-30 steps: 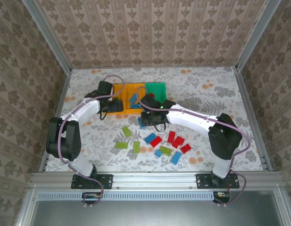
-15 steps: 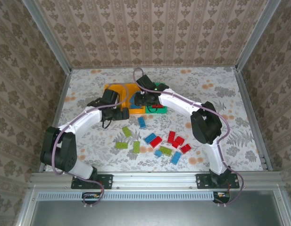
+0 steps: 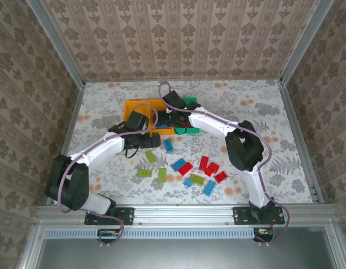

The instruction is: Sort the legos into containers by color

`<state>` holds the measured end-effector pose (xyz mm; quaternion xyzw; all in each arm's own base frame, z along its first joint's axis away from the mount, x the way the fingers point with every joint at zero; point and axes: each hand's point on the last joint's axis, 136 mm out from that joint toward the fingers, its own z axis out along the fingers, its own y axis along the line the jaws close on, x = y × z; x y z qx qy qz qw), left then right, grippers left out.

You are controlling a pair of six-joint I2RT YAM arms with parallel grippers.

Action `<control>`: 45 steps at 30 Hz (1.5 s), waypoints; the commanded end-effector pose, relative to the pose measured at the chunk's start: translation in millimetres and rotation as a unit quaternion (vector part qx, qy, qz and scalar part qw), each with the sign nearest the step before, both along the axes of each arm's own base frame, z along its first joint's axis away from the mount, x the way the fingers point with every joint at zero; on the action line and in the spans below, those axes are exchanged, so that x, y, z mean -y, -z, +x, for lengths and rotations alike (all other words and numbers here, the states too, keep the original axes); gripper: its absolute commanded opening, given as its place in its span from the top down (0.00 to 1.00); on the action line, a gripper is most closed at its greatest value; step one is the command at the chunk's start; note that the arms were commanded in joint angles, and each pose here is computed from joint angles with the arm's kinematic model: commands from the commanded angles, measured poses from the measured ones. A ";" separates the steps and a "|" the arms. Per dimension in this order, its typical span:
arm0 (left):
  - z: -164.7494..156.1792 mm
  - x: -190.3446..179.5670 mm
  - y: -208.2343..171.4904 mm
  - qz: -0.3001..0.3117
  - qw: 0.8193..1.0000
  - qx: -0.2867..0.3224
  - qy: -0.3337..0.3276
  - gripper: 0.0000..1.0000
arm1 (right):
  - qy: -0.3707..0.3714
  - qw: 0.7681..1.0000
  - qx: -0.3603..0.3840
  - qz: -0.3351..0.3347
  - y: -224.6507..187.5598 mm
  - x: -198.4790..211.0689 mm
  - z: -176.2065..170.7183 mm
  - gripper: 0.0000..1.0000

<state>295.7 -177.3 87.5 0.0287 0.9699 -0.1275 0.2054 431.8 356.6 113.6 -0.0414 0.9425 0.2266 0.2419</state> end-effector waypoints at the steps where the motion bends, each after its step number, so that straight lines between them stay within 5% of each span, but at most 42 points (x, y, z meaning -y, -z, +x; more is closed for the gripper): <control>1: -0.5 26.0 -9.9 -0.034 0.999 -0.004 0.006 0.04 | 0.026 0.999 0.034 0.013 -39.9 18.7 -5.1 0.21; 13: -0.8 78.6 26.6 -0.017 0.996 -0.090 0.012 0.10 | 0.184 0.978 0.056 -0.076 -47.6 169.7 -33.9 0.16; 22: 0.3 94.8 51.3 0.003 0.991 -0.128 0.024 0.26 | 0.218 0.964 0.040 -0.145 -27.1 227.9 -70.3 0.11; 28: -0.8 97.9 62.0 0.015 0.990 -0.139 0.033 0.32 | 0.206 0.964 0.010 -0.166 -10.8 238.0 -89.9 0.13; 33: -1.3 95.8 67.0 0.025 0.989 -0.141 0.038 0.48 | 0.201 0.958 -0.063 -0.195 11.5 243.1 -118.7 0.16; 38: 1.1 96.0 68.0 0.027 0.989 -0.138 0.044 0.70 | 0.174 0.967 -0.102 -0.158 28.2 210.1 -141.4 0.19; 45: 13.9 92.2 36.5 0.018 0.994 -0.098 0.047 0.75 | 0.127 0.961 -0.155 -0.189 56.2 174.0 -157.2 0.20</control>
